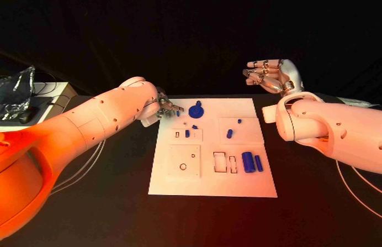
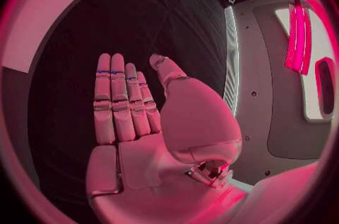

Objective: Assemble the parts on the task board

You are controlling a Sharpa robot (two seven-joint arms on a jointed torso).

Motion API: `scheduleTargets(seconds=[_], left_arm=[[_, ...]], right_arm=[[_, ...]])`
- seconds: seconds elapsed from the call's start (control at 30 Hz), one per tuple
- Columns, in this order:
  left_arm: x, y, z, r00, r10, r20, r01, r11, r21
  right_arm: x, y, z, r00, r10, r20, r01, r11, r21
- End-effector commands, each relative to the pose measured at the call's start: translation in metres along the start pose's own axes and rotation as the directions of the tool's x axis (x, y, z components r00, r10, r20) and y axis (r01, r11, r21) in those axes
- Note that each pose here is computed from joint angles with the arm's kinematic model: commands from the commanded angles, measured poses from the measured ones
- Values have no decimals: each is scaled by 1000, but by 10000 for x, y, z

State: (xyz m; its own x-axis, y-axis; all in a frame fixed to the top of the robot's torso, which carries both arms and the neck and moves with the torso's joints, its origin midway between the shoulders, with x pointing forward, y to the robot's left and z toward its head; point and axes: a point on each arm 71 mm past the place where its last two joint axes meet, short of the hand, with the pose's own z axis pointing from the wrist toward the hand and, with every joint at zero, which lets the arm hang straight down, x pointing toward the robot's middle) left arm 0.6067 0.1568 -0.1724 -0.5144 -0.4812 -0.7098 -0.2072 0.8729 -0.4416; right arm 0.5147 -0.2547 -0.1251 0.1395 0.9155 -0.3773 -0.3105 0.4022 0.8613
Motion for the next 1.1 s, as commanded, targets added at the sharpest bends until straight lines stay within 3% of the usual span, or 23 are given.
scheduleTargets(seconds=[0.03,1.1], left_arm=[[23,-31,-1,1000,-4,-22,4,1000,15],[19,-11,24,1000,-26,-18,26,999,19]], right_arm=[[20,14,4,1000,11,-18,-11,1000,-11],[45,13,9,1000,16,-27,-16,1000,-3]])
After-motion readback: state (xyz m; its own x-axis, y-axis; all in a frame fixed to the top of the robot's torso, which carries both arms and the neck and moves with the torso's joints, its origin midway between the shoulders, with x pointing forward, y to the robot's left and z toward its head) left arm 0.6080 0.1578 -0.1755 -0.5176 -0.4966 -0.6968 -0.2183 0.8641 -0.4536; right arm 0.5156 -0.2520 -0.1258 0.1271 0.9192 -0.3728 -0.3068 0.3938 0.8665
